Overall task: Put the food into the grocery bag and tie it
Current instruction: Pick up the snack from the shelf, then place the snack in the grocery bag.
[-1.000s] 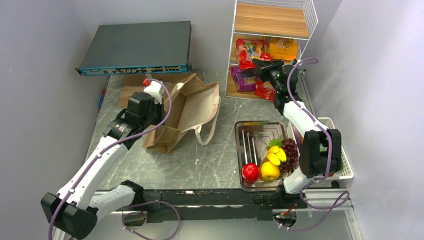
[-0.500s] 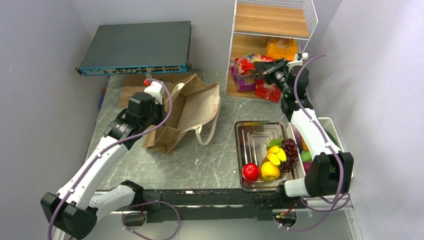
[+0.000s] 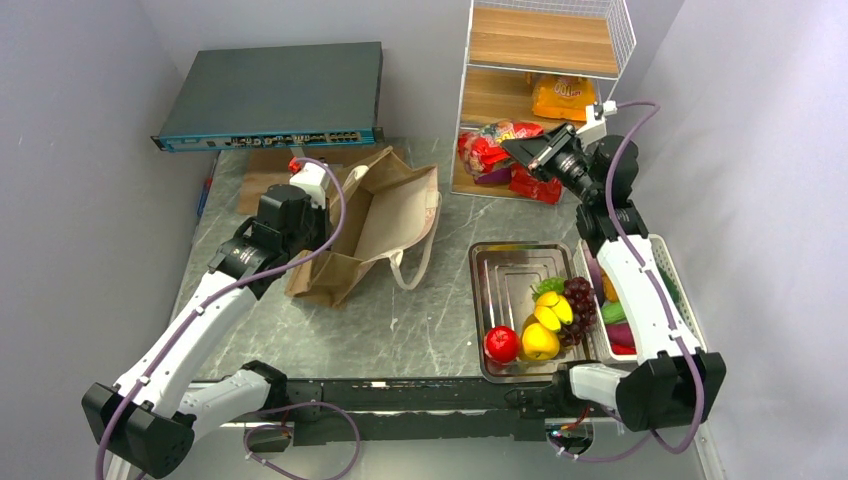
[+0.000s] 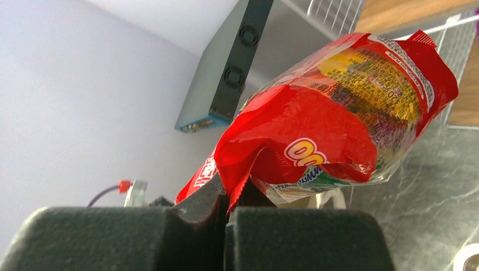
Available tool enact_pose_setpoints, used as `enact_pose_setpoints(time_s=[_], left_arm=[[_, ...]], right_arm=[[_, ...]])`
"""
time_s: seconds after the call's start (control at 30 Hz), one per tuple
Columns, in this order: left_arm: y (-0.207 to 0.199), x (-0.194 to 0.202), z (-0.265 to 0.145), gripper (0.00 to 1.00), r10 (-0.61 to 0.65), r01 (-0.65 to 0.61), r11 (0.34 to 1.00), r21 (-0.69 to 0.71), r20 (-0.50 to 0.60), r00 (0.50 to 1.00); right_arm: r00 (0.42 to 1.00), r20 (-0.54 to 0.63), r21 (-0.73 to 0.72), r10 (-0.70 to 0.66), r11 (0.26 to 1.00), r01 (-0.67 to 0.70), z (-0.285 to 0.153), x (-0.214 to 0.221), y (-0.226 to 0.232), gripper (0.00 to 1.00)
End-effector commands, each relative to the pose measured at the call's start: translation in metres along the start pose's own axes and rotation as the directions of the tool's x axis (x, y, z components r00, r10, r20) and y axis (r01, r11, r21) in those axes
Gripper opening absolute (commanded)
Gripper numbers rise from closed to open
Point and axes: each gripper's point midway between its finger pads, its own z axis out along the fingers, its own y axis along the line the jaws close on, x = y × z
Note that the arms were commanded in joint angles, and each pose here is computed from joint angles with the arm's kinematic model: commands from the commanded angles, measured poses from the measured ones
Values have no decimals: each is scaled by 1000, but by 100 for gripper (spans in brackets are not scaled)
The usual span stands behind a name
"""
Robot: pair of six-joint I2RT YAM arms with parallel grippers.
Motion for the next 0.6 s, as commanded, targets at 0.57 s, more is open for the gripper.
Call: enact_pose_setpoints(time_s=[0.57], left_arm=[[-1,-16,-5,0,28,-27,1000,-14,52,998]], right_arm=[[955,-244,-363,-168,929,71,-4,88,127,0]])
